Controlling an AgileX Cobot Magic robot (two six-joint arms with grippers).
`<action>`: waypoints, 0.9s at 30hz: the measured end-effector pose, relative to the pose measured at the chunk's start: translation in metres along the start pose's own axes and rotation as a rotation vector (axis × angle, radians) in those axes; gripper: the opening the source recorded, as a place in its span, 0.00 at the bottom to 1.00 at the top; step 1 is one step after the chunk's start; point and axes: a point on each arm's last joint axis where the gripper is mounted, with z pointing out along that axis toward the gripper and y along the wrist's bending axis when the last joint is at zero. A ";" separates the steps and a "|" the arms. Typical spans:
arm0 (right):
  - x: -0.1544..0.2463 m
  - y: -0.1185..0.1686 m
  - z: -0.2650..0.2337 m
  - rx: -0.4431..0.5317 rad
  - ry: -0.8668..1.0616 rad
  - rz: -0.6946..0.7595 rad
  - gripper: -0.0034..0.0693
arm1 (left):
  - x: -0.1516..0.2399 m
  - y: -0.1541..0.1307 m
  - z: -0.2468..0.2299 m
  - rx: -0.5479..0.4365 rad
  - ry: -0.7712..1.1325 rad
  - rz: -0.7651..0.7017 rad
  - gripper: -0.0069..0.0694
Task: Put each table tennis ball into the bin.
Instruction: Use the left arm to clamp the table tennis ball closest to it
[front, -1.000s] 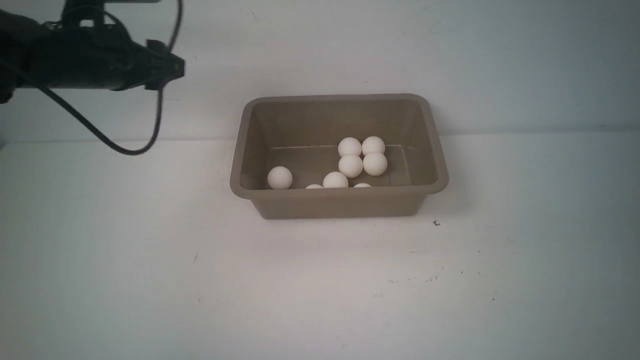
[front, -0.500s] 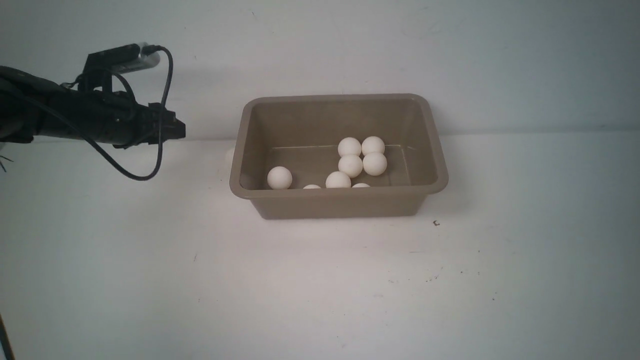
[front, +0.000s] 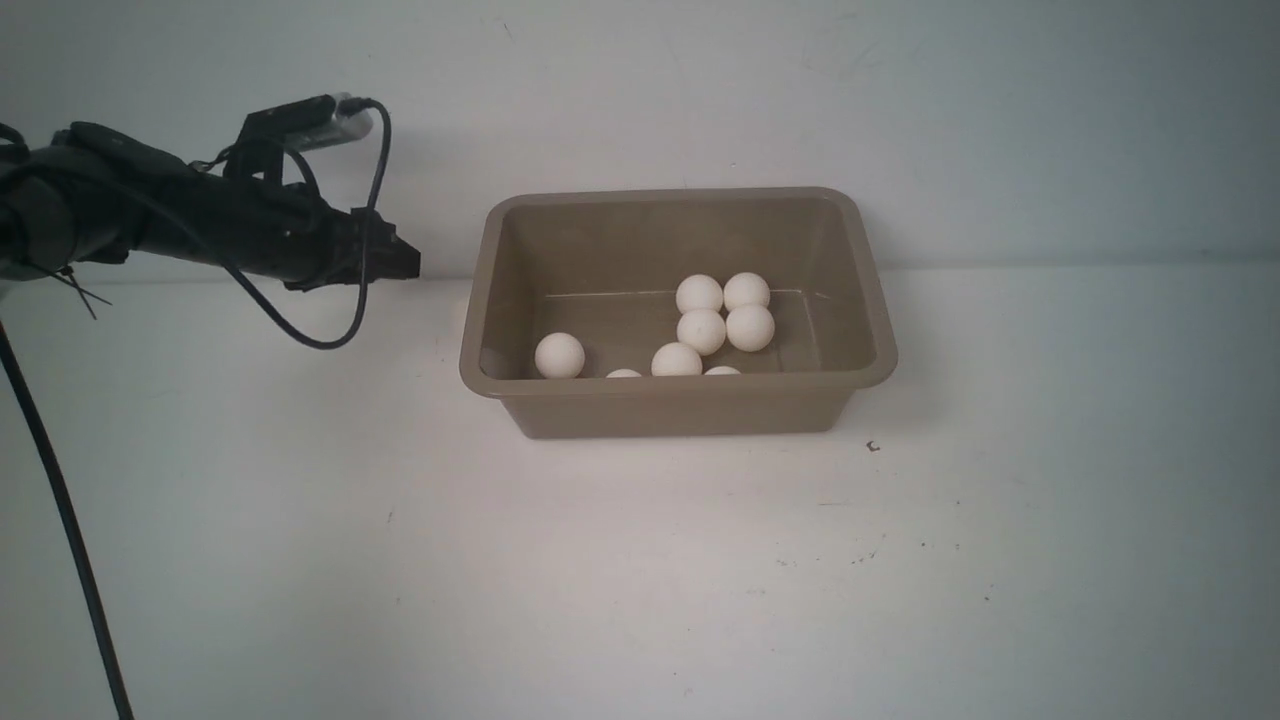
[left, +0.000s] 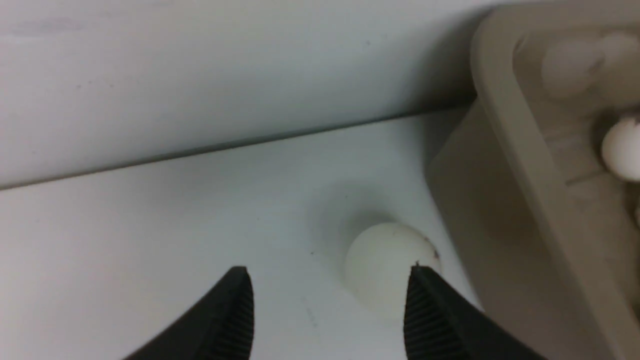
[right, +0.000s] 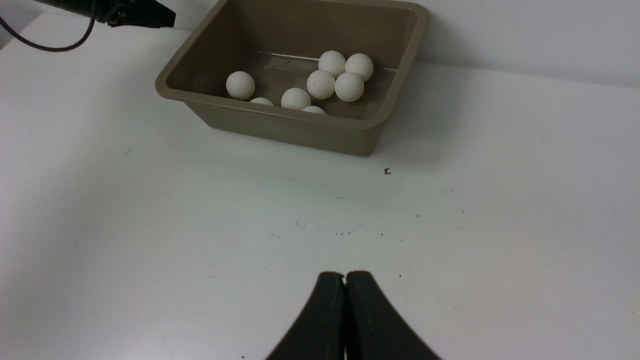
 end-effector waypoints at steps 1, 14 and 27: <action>0.000 0.000 0.000 0.000 0.000 0.001 0.02 | 0.000 0.001 0.001 -0.015 0.006 0.032 0.58; 0.000 0.000 0.000 0.004 0.001 -0.001 0.02 | 0.019 -0.016 -0.003 0.265 0.149 0.777 0.58; 0.002 -0.001 0.000 0.009 0.021 0.023 0.02 | 0.013 0.002 0.005 0.265 -0.095 0.854 0.58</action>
